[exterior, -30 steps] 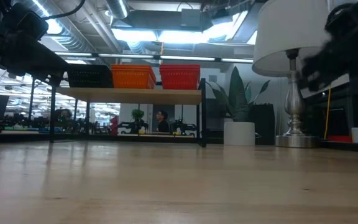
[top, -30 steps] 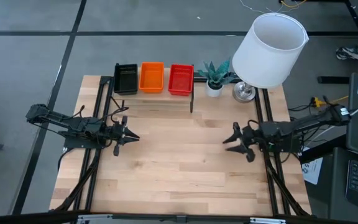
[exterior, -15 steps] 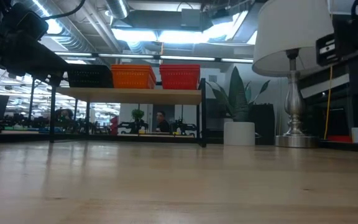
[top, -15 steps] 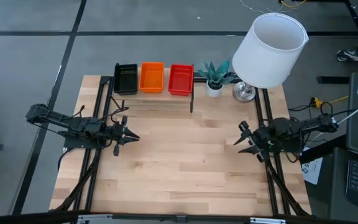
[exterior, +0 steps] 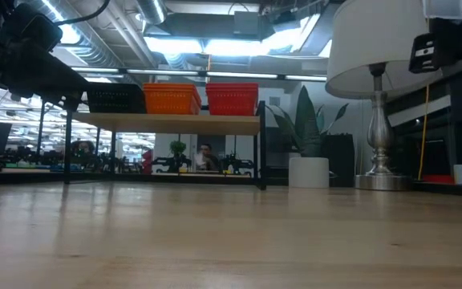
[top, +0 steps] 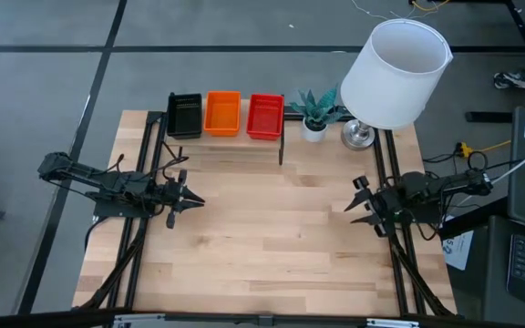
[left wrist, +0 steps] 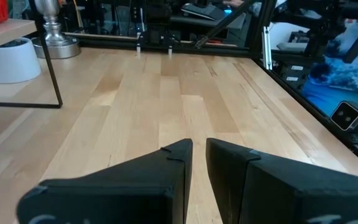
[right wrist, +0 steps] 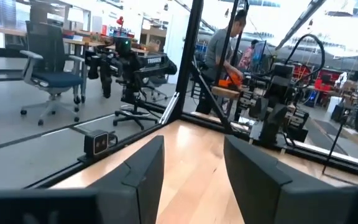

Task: Stack baskets on shelf by color
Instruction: Return to Home Position

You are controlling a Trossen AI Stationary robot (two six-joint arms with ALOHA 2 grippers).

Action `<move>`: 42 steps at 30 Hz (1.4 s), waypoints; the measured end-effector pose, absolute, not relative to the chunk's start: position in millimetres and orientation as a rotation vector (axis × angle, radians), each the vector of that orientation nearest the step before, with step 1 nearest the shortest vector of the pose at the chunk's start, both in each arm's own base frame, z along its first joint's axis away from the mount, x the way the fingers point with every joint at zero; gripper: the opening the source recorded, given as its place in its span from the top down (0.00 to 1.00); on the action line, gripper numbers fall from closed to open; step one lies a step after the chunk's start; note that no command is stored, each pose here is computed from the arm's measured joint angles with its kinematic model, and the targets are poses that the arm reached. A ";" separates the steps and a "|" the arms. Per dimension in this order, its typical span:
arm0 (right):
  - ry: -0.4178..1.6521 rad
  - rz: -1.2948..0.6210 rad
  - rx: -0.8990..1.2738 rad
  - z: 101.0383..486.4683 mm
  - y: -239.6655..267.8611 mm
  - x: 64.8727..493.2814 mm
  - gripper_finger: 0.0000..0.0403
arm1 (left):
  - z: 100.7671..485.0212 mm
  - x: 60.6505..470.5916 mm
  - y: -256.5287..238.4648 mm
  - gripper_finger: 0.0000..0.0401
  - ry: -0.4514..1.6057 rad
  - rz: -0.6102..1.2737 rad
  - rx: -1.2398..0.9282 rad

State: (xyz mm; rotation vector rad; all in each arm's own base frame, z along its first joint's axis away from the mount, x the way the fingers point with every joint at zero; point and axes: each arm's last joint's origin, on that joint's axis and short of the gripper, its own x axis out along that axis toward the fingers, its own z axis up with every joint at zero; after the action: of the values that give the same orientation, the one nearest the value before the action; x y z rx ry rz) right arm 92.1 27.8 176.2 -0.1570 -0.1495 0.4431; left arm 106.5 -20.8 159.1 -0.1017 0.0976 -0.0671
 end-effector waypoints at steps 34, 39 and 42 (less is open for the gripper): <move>-0.121 0.446 -0.156 173.6 27.8 92.4 0.59 | 159.2 106.5 -20.8 0.90 0.097 -0.067 -0.102; -0.121 0.446 -0.156 173.6 27.8 92.4 0.59 | 159.1 106.5 -20.8 0.90 0.097 -0.067 -0.102; -0.121 0.446 -0.156 173.6 27.8 92.4 0.59 | 159.2 106.5 -20.8 0.90 0.097 -0.067 -0.102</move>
State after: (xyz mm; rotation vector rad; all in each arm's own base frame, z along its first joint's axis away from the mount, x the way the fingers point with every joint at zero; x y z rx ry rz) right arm 92.4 27.8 173.6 -0.1563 -0.1213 0.4455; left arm 106.5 -20.8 159.2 -0.1018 0.0970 -0.0671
